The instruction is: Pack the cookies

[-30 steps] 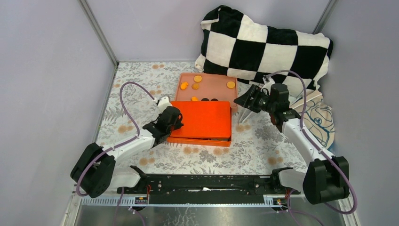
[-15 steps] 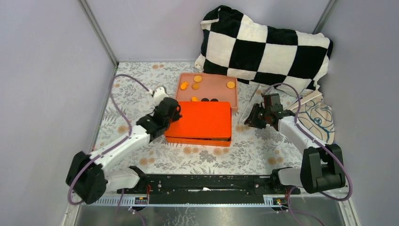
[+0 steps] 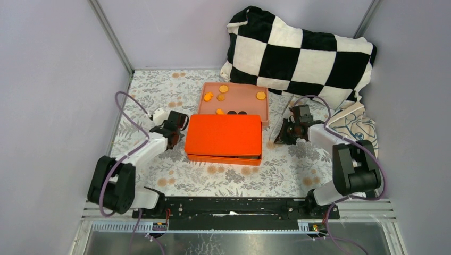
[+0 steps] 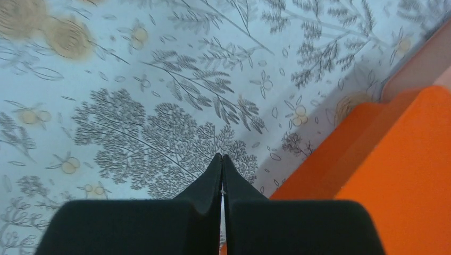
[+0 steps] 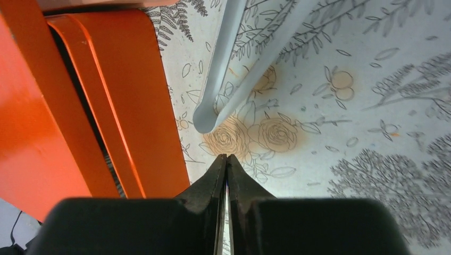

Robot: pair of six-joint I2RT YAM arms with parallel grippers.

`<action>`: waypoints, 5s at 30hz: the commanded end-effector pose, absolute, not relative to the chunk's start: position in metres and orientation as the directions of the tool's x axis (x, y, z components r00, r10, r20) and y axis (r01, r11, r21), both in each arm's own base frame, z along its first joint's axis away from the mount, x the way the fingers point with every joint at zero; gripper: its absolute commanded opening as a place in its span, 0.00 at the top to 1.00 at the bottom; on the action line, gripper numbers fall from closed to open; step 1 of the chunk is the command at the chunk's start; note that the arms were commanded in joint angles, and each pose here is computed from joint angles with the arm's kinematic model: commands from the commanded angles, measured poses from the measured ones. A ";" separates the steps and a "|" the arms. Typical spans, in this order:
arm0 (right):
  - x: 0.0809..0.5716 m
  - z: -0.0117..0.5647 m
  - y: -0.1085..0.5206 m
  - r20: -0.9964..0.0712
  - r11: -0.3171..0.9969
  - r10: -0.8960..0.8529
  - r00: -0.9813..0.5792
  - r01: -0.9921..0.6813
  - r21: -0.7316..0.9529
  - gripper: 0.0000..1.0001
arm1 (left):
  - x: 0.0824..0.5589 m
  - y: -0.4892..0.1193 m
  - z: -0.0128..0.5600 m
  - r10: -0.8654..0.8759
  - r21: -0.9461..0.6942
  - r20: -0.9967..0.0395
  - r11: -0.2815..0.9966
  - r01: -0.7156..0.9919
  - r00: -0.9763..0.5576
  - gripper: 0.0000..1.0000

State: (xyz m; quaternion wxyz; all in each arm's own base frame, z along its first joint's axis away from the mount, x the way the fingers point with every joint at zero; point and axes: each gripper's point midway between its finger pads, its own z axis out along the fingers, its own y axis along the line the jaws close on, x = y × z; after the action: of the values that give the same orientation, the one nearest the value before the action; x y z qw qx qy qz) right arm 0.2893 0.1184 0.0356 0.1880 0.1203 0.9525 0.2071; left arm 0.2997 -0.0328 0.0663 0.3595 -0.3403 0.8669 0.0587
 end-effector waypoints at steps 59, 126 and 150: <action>0.319 0.095 0.174 -0.349 0.680 0.357 -0.867 -0.015 0.733 0.62 | 0.279 -0.105 0.073 -0.454 -0.237 -0.647 0.884 -0.404 -0.613 1.00; 0.275 0.136 0.210 -0.269 0.423 0.237 -0.933 -0.150 0.894 0.63 | 0.278 -0.115 0.056 -0.451 -0.257 -0.615 0.890 -0.376 -0.647 1.00; 0.236 0.119 0.201 -0.219 0.495 0.234 -0.947 -0.077 0.865 0.68 | 0.251 -0.108 0.066 -0.503 -0.317 -0.586 0.864 -0.391 -0.636 1.00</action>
State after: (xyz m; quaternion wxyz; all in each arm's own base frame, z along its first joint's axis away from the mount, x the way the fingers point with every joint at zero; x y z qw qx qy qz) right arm 0.2383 0.2011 0.1175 0.1484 0.0487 0.8486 0.5055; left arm 0.2614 -0.1076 0.0749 0.3632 -0.2437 0.8961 -0.0752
